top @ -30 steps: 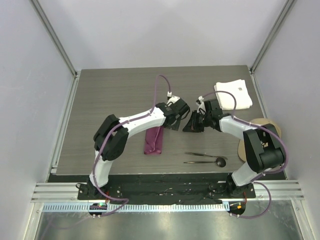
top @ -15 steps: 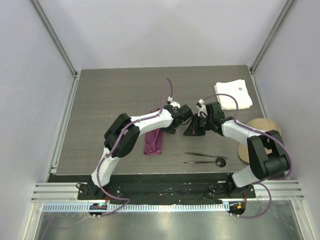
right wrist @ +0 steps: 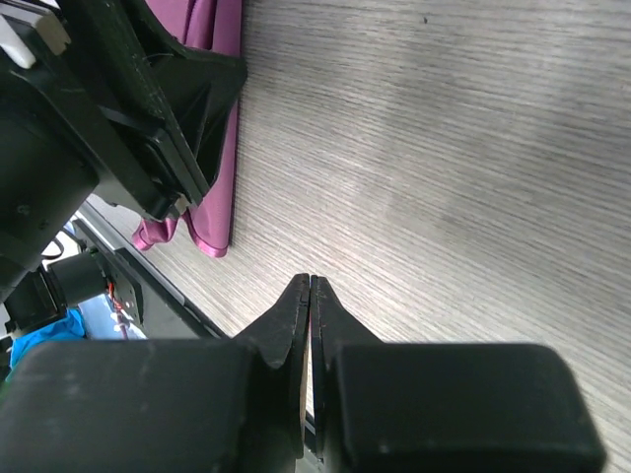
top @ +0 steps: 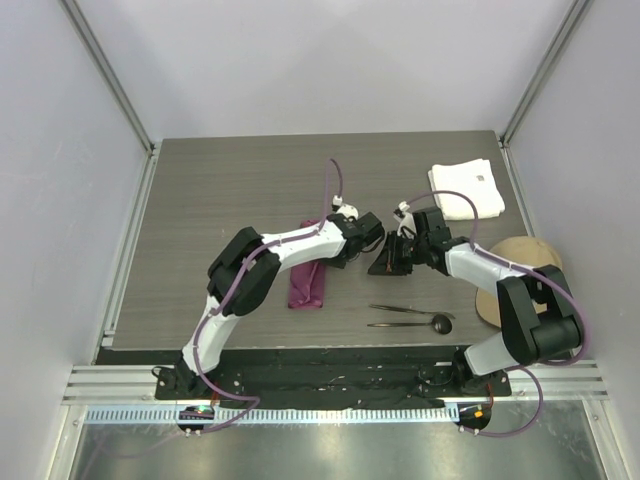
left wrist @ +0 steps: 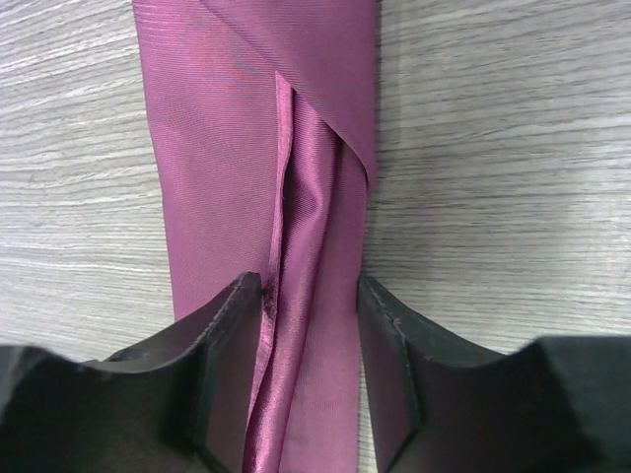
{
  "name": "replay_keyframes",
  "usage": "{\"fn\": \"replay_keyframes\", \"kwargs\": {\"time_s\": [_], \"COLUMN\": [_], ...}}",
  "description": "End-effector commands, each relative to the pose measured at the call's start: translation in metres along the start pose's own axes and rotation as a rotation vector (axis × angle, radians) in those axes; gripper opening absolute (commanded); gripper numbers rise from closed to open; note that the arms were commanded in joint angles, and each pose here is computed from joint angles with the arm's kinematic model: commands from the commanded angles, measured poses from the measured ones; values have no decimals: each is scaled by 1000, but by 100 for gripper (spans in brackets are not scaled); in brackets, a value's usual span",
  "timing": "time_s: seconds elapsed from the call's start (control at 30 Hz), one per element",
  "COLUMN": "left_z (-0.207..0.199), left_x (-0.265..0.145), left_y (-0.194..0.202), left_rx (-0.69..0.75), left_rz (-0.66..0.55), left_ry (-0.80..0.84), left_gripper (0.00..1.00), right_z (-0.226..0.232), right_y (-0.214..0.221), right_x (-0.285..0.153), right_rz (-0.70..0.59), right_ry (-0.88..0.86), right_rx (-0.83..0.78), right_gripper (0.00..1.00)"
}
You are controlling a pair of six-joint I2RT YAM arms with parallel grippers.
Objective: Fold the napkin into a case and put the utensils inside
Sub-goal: Pick up the smaller rectangle-folded napkin from the center of the board, then turn over the smaller rectangle-folded napkin at the center of the board.
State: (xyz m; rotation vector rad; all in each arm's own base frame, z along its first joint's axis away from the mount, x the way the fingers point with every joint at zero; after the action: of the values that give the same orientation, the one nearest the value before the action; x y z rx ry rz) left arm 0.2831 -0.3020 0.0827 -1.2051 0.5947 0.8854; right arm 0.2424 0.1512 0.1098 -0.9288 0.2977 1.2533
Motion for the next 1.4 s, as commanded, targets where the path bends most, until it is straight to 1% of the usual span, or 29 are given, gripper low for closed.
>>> {"fn": "replay_keyframes", "kwargs": {"time_s": [0.0,0.03,0.17,0.27,0.3,0.37,0.4,0.5,0.6,0.67,0.7,0.73,0.77,0.8,0.83,0.87,0.9,0.93,0.97,1.0,1.03,1.07,1.13,1.17,1.2,1.23,1.3,1.33,1.37], "left_z": [2,3,4,6,6,8,10,14,18,20,20,22,27,27,33,35,38,37,43,45,48,48,48,47,42,40,33,30,29], "left_x": [7,8,11,12,10,9,4,-7,-21,-40,-48,-62,-67,-70,-82,-81,-77,-82,-82,-73,-71,-69,-57,-57,-52,-50,-40,-41,-38], "left_y": [9,10,12,11,9,7,3,-5,-13,-27,-27,-38,-44,-40,-47,-55,-50,-50,-64,-55,-56,-58,-62,-60,-62,-62,-51,-58,-57], "left_rx": [-25,-22,-23,-28,-36,-36,-45,-65,-79,-124,-138,-180,-208,-214,-252,-292,-307,-337,-388,-396,-420,-472,-527,-529,-553,-560,-595,-609,-623], "left_rz": [12,16,24,13,4,-7,-19,-48,-63,-72,-50,-72,-74,-29,-38,-35,-5,39,9,41,104,124,117,149,128,123,183,142,150], "left_ry": [7,2,11,16,23,20,29,60,105,191,249,320,360,426,485,547,580,660,728,758,858,912,1028,1083,1146,1184,1244,1306,1316], "left_gripper": [45,42,40,31,23,17,10,0,0,0,0,0,0,0,0,0,0,0,0,0,0,0,0,0,0,0,0,0,0], "right_z": [8,9,8,7,7,6,6,7,6,6,5,5,6,8,10,11,12,12,14,15,15,17,19,21,21,21,22,21,20], "right_y": [-7,-7,-6,-4,-4,-3,-3,-3,-5,-5,-5,-5,-7,-9,-10,-14,-15,-16,-21,-22,-24,-27,-31,-34,-34,-35,-38,-38,-39], "right_x": [-9,-9,-9,-8,-9,-9,-9,-8,-8,-7,-7,-7,-7,-8,-9,-10,-12,-12,-14,-14,-15,-16,-18,-18,-18,-18,-16,-15,-13], "right_rz": [-50,-49,-47,-40,-41,-39,-38,-37,-41,-35,-33,-33,-39,-41,-47,-57,-57,-57,-66,-63,-66,-73,-83,-89,-84,-81,-79,-75,-71], "right_ry": [-27,-30,-27,-28,-27,-24,-25,-27,-24,-25,-24,-22,-25,-29,-31,-30,-28,-26,-24,-24,-22,-25,-20,-22,-21,-25,-31,-30,-29], "right_rx": [-48,-46,-46,-40,-41,-37,-38,-38,-43,-44,-46,-45,-48,-50,-53,-59,-62,-70,-77,-80,-81,-86,-92,-97,-95,-94,-91,-86,-83], "right_gripper": [7,6,6,6,5,5,5,5,5,5,5,4,4,4,4,4,4,4,4,4,4,4,4,4,4,4,4,4,4]}}
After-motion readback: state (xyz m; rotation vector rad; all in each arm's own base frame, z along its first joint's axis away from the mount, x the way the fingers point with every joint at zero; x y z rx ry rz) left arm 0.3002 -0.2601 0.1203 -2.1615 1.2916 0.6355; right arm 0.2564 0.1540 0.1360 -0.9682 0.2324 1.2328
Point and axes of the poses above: each gripper's point midway between its finger pads, its own x axis out along the fingers, its own z axis along the line the jaws close on, y = z × x, the point moved 7 cm from there along -x, back along the fingers, and after that the axes turned 9 degrees about -x, right-handed, at the moved point
